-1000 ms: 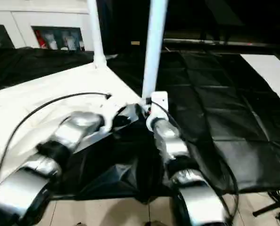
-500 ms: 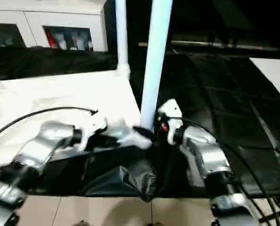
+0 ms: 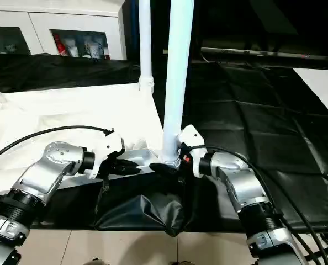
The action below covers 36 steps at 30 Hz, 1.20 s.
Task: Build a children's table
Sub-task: Rotate leg to tighten
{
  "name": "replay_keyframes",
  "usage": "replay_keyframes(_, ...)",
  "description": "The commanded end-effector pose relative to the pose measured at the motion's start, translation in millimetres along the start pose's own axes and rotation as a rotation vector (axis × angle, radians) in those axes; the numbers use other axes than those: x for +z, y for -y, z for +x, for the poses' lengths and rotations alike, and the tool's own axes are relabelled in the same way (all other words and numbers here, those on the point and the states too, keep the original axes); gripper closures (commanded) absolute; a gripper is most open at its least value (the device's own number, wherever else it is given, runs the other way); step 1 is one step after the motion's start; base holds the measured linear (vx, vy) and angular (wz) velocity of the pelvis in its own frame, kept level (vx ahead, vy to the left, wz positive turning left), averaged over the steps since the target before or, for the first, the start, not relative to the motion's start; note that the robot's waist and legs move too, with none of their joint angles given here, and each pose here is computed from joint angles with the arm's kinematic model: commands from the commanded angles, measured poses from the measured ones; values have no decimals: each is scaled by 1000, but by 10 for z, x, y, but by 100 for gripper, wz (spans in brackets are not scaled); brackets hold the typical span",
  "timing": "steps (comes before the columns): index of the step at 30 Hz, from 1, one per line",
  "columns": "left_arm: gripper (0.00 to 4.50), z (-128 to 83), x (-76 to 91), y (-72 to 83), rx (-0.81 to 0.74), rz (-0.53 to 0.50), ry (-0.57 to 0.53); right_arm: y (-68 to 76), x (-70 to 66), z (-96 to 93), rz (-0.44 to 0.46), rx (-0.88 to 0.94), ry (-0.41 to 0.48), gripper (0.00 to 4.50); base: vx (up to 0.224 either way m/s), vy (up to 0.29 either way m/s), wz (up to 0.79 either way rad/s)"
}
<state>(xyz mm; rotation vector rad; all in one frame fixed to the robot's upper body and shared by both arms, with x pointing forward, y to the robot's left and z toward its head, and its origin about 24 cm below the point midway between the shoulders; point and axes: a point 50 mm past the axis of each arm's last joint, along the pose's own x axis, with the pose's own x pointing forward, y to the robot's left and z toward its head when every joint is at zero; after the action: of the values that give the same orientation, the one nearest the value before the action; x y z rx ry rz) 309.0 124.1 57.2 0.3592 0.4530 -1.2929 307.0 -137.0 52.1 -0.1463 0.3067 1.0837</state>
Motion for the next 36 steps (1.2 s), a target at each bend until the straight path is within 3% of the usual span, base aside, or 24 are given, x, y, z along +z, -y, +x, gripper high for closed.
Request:
replay_keyframes(1, 450, -7, 211, -26, -1, 52, 91, 27, -40, -34, -1, -19, -21, 49, 0, 0, 0)
replay_keyframes(14, 450, 0, 191, -12, -4, 47, 86, 12, -123, -40, 16, -22, -27, 157, 0, 0, 0)
replay_keyframes(20, 450, 7, 162, -8, 7, 28, 78, 61, -155, 13, 69, -119, 4, 171, 0, 0, 0)
replay_keyframes(25, 450, 122, 184, -107, 117, -49, 96, 80, -247, 157, 185, -291, 40, 172, 0, 0, 0)
replay_keyframes(29, 450, 308, 262, -209, 228, -118, 106, 112, -285, 346, 300, -531, 54, 172, 0, 0, 0)
replay_keyframes(32, 450, 459, 360, -292, 335, -205, 119, 140, -255, 510, 336, -686, 39, 172, 0, 0, 0)
replay_keyframes(34, 450, 553, 416, -356, 420, -272, 114, 156, -173, 626, 323, -751, 35, 172, 0, 0, 0)
replay_keyframes(36, 450, 592, 439, -400, 477, -275, 93, 177, -66, 719, 337, -800, 46, 172, 0, 0, 0)
